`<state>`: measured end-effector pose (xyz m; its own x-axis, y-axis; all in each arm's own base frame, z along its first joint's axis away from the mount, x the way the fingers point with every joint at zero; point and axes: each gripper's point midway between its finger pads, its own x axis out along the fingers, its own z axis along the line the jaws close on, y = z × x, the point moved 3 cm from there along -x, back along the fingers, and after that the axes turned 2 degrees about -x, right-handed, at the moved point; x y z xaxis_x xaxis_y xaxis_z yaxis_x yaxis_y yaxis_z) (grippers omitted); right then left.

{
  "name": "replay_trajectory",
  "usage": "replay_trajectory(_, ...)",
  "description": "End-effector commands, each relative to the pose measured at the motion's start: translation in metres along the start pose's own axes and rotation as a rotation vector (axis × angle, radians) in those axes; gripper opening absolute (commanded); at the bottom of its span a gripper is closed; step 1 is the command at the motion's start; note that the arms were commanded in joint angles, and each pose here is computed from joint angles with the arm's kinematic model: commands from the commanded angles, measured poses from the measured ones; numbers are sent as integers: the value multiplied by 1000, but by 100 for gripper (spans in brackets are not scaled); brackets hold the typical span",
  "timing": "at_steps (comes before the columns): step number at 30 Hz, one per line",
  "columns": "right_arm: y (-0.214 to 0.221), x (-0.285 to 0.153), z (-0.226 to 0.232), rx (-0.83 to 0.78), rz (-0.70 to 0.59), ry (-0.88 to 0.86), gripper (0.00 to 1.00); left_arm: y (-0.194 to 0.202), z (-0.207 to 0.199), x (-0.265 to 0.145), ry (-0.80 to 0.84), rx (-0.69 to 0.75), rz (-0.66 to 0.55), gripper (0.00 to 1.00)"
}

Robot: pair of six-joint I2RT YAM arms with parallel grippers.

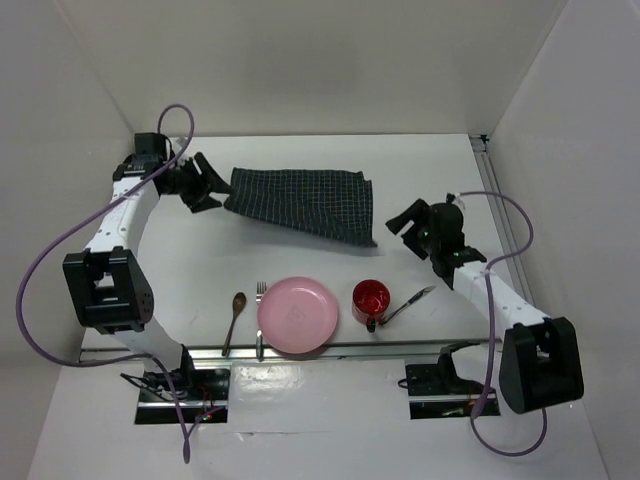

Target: Set the dinner table for one person

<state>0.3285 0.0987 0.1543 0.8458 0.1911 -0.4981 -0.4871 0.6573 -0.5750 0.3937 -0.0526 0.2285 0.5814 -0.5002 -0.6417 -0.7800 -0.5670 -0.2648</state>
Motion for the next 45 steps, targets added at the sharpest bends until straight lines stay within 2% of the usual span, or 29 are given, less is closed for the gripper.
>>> replay_trajectory(1,-4,-22,-24,90,-93,118,81,18,34,19,-114,76,43,72)
replay_trajectory(2,-4,-26,-31,84,-116,151,81,20,36,23,-145,70,58,73)
replay_trajectory(5,-22,-36,-10,16,-155,85,76,17,37,33,-219,110,50,73)
replay_trajectory(6,-26,-35,-4,-43,-146,68,70,16,38,38,-255,129,39,71)
replay_trajectory(7,-25,-25,-2,-74,-112,75,58,11,36,41,-277,140,26,69)
replay_trajectory(8,-38,-23,19,-100,-97,35,50,11,39,42,-318,140,31,67)
replay_trajectory(9,-36,-16,26,-138,-58,27,44,8,41,41,-345,140,20,63)
replay_trajectory(10,-20,4,19,-222,42,65,41,7,41,45,-362,152,14,56)
replay_trajectory(11,-30,11,38,-252,45,50,31,5,45,49,-373,152,11,52)
replay_trajectory(12,-24,21,42,-285,89,48,31,5,48,51,-386,141,11,51)
replay_trajectory(13,-6,42,28,-348,189,94,29,3,48,53,-385,141,10,51)
replay_trajectory(14,-16,52,45,-371,183,77,29,1,51,60,-391,137,20,49)
replay_trajectory(15,-6,61,50,-390,240,55,28,2,55,64,-399,131,32,49)
replay_trajectory(16,11,80,33,-409,338,107,26,-1,56,67,-408,122,24,49)
replay_trajectory(17,2,90,47,-418,334,80,26,-4,58,69,-420,111,18,49)
replay_trajectory(18,11,95,54,-430,382,44,26,-4,63,72,-439,108,20,49)
replay_trajectory(19,23,106,40,-436,444,89,28,-1,74,76,-482,98,39,49)
replay_trajectory(20,23,109,49,-444,445,78,30,-3,76,77,-493,99,33,52)
replay_trajectory(22,34,112,44,-463,480,90,42,0,88,78,-544,94,39,53)
replay_trajectory(24,48,110,30,-459,507,123,42,8,98,82,-558,86,58,53)
replay_trajectory(25,52,110,27,-449,509,127,52,10,96,83,-540,86,61,50)
replay_trajectory(26,57,109,21,-436,522,142,55,13,98,85,-531,84,68,50)
replay_trajectory(33,76,118,-11,-434,556,230,55,26,121,110,-542,45,138,47)
replay_trajectory(36,81,120,-30,-441,556,302,39,37,127,116,-527,20,168,46)
replay_trajectory(37,80,119,-33,-438,551,326,30,43,132,116,-538,3,181,45)
replay_trajectory(38,79,121,-39,-448,538,356,13,46,129,118,-535,13,187,45)
replay_trajectory(40,77,117,-56,-416,541,414,0,52,129,120,-539,19,202,43)
replay_trajectory(45,59,105,-69,-372,492,425,0,72,116,128,-521,65,238,45)
